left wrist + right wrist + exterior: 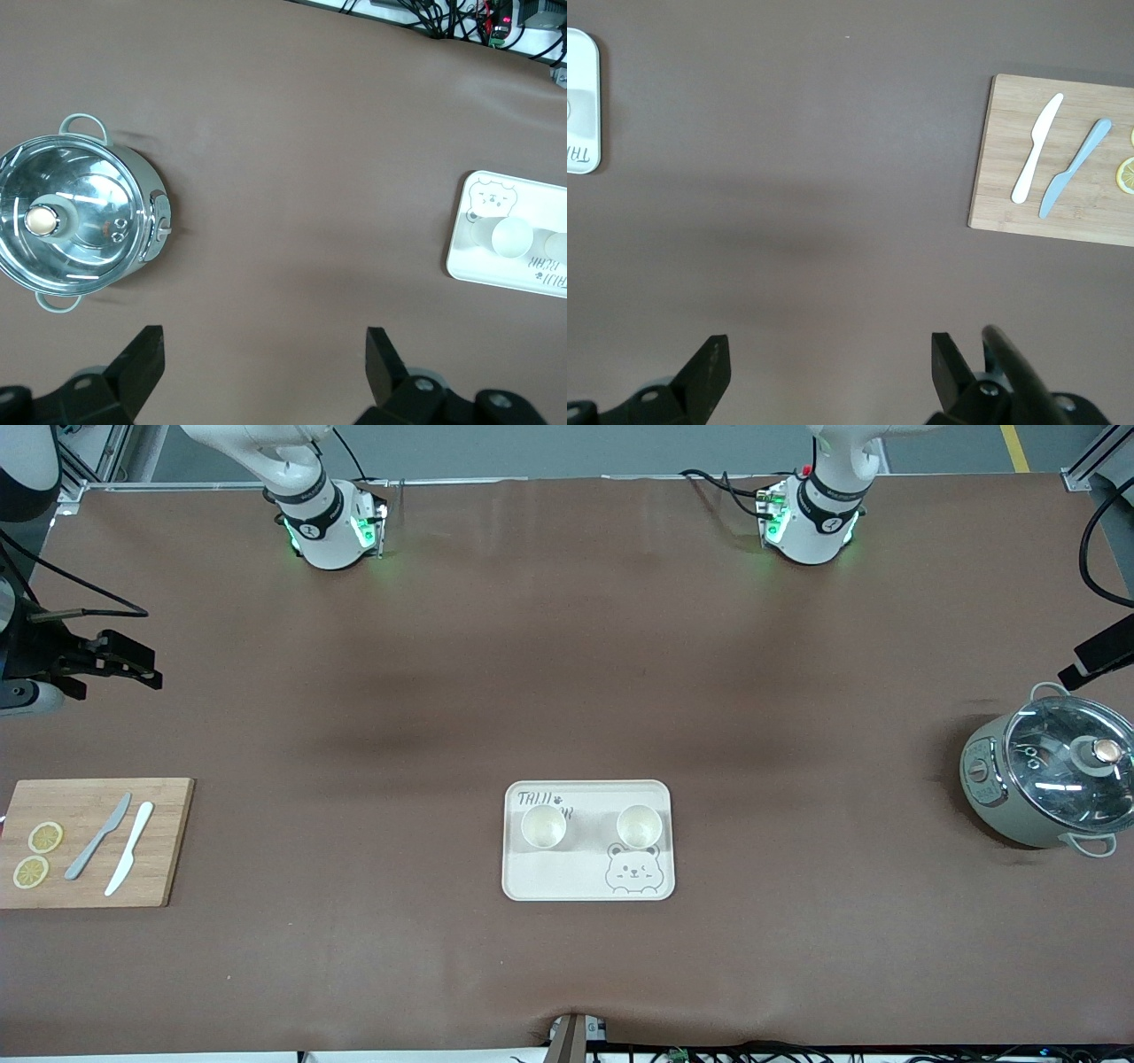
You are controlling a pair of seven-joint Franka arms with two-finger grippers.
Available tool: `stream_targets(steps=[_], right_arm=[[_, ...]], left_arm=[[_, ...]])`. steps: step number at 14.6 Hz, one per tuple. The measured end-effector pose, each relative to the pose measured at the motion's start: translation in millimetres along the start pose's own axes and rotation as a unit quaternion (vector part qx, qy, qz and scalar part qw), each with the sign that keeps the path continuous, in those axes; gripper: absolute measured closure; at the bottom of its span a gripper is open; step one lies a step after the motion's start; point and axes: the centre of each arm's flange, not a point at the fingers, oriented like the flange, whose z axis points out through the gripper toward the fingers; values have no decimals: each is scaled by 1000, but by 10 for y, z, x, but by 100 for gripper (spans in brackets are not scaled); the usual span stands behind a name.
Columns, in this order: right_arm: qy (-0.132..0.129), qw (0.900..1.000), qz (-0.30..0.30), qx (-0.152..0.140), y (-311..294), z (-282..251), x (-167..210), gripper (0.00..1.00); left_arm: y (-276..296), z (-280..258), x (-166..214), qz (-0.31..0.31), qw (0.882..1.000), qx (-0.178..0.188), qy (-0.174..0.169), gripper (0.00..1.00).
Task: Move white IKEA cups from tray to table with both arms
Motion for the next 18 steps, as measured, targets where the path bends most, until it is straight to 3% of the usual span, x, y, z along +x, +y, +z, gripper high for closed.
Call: stream_targets(steps=[9,18], right_arm=[[0,1000,0,0,0,2,0,0],[0,1000,0,0,-4,5,1,0]], left_arm=[[-12,220,10,-1,1000,3,-26,0],[294,924,117,2,996,10,-89,0]])
